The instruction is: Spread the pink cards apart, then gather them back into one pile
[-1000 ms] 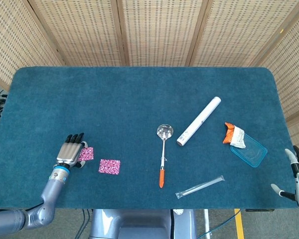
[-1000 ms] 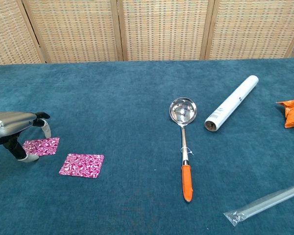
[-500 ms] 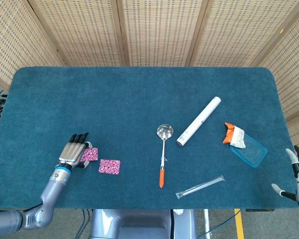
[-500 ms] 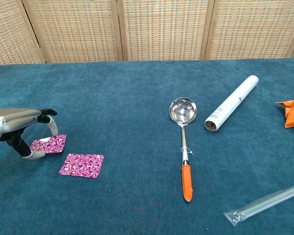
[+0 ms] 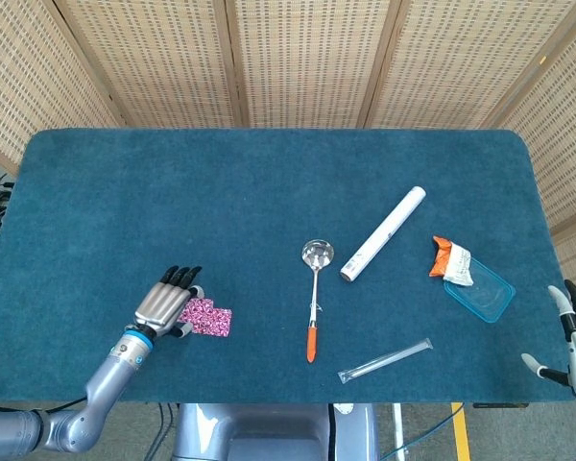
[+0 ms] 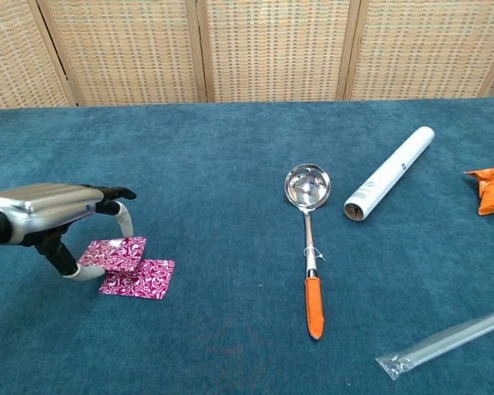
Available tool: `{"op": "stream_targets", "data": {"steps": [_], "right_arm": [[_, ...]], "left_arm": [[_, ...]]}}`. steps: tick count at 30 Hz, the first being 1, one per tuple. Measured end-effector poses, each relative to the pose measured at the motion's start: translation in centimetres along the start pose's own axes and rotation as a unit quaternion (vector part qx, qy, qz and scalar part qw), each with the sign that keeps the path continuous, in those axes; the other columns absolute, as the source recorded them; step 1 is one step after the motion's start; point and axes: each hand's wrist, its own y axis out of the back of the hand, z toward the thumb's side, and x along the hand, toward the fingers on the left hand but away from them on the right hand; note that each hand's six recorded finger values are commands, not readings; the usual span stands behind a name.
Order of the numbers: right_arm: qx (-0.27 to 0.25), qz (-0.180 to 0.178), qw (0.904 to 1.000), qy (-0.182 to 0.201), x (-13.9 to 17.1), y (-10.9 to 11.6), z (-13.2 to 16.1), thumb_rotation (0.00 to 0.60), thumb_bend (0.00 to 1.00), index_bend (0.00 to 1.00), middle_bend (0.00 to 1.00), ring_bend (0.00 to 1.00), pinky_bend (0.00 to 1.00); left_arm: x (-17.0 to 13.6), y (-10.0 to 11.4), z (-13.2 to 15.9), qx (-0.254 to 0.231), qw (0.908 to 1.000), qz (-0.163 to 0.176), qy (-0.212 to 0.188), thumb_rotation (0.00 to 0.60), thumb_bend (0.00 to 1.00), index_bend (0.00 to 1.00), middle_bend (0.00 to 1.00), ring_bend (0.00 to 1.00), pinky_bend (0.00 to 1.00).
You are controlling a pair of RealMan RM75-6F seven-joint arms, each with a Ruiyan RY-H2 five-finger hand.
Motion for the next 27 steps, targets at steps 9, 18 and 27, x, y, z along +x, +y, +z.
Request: {"op": "stream_targets", "data": {"steps": [9, 18, 27], "right_arm": [[0.000, -0.001, 1.0000, -0.003, 0.2, 0.1, -0.2, 0.600, 0.00, 0.05, 0.01, 0.00, 0.00], [-0.001, -0.003, 1.0000, -0.005, 0.3, 0.2, -0.3, 0.600, 0.00, 0.05, 0.01, 0.00, 0.00], [0.000, -0.002, 1.0000, -0.002, 0.2, 0.2, -0.2, 0.600, 0.00, 0.05, 0.01, 0.00, 0.00]], "left_arm": [[0.1, -0.5, 2.1, 0.013, 0.9994, -0.008, -0.030, 0.565, 0.30, 0.36, 0.00, 0.00, 0.00], [0.3, -0.7, 2.1, 0.019, 0.9995, -0.009, -0.023, 0.566, 0.28, 0.21, 0.00, 0.00, 0.00], [0.2, -0.4, 1.8, 0.003, 0.9997, -0.006, -0.023, 0.566, 0.26, 0.11, 0.00, 0.00, 0.00]]}}
